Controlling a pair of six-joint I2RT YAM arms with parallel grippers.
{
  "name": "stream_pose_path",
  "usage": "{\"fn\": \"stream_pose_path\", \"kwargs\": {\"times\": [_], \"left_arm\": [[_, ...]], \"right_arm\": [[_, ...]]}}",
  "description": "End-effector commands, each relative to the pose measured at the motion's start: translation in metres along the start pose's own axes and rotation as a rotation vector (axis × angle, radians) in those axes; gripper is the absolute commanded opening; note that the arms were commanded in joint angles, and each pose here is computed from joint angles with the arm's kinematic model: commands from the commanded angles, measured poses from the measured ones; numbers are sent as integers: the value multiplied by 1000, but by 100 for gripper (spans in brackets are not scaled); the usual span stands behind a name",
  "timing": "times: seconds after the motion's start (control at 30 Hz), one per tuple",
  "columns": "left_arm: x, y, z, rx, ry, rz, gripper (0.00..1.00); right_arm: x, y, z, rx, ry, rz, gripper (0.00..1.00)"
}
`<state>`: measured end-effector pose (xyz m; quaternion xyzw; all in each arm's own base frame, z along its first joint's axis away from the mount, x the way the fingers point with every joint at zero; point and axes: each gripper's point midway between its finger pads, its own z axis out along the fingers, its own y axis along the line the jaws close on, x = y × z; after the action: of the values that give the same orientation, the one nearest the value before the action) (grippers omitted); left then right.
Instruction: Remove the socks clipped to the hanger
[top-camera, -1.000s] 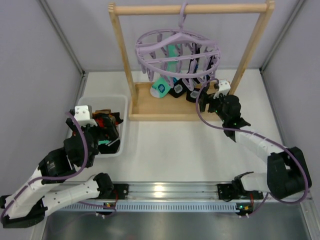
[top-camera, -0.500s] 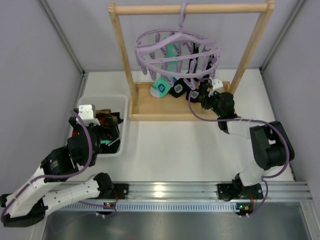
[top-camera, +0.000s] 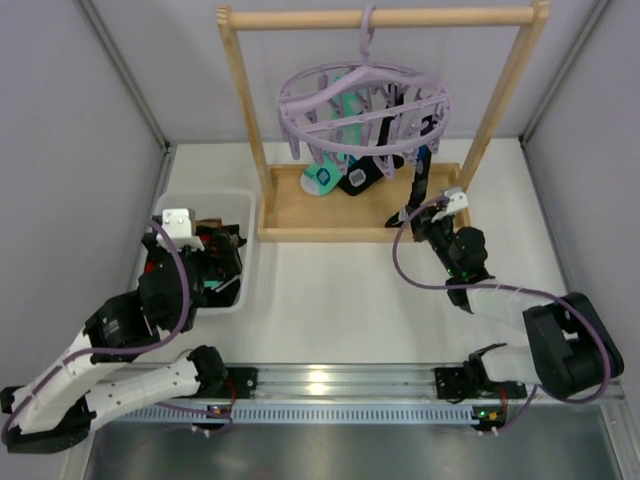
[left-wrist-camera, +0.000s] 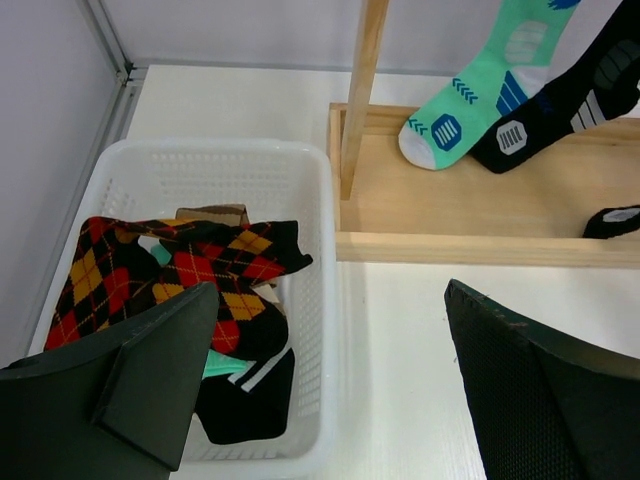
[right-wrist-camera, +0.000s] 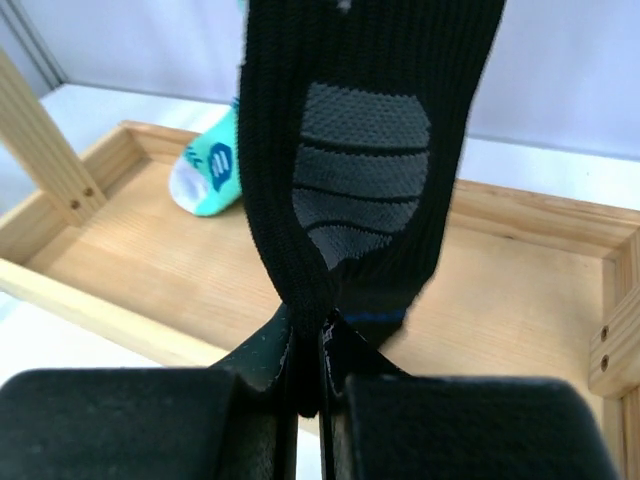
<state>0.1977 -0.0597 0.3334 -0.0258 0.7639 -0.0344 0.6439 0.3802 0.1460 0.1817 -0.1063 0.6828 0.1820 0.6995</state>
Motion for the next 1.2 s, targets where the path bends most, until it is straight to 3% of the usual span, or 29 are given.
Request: {"fn": "stream_pose_path", "kwargs": {"times": [0.0,0.17,0.43,0.8,1.17], "left_arm": [[-6,-9,0,29,-4,-37,98],[-11,-27,-1,103,21,-51,98],[-26,-103,-11,393,129,-95,98],[-78,-154,-16,534,121,-144,98],[-132,-200,-1,597,38,-13,98]], "right_arm": [[-51,29,-18,-38,-191,24,0],[-58,55,-45,-29,-201,5,0],[-62,120,-67,-113,-159,-2,0],[-53,237,-43,-207,-84,-151,0],[-49,327,1,-184,-42,-270,0]]}}
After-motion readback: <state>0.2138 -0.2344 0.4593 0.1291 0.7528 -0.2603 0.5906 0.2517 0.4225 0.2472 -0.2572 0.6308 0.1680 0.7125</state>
